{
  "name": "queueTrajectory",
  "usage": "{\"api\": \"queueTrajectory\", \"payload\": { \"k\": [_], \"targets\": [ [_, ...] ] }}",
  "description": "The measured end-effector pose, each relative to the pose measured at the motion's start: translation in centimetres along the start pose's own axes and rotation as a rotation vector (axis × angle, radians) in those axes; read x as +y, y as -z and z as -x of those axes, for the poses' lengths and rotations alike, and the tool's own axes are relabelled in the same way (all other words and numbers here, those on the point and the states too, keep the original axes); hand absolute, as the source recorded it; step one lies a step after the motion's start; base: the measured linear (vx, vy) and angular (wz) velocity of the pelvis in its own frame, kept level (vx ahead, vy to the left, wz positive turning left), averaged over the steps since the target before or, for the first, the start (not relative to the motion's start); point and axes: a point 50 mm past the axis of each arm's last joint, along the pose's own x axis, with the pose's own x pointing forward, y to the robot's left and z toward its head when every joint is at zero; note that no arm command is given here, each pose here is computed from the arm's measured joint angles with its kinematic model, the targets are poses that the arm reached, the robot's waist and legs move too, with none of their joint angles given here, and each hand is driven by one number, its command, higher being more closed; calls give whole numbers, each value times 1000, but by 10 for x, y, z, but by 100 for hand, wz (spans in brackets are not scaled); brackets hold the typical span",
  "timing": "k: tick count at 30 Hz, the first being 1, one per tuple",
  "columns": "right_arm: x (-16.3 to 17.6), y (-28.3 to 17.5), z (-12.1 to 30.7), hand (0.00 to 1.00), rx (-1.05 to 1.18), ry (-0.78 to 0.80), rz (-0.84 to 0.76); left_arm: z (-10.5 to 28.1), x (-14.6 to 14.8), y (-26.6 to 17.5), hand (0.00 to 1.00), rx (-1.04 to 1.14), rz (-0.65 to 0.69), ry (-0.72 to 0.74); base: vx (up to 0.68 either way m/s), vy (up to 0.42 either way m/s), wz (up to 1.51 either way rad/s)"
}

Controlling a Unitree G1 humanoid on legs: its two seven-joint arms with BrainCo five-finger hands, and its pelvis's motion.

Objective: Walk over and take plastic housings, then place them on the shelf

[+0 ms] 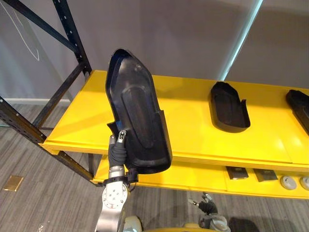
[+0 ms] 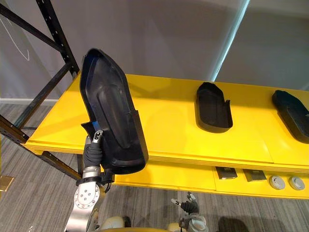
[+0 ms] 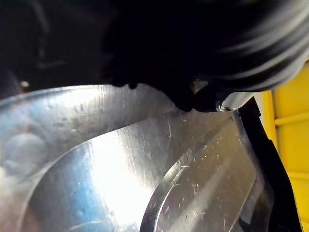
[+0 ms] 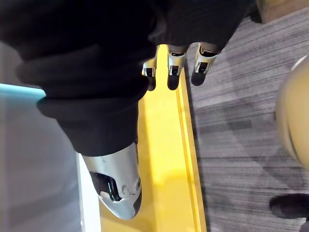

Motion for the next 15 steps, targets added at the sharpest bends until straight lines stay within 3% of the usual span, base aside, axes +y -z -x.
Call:
{"api": "queueTrajectory", "payload": {
  "k": [7,15],
  "targets": [
    [-5,10,4,0,29,11,2,-2,0,0,100,-3,-32,5,-11,43,-21],
    [-8,19,7,0,53,-6,37,-24,19,-1,100,-25,-208,-54,-53,24,-13]
  ]
}}
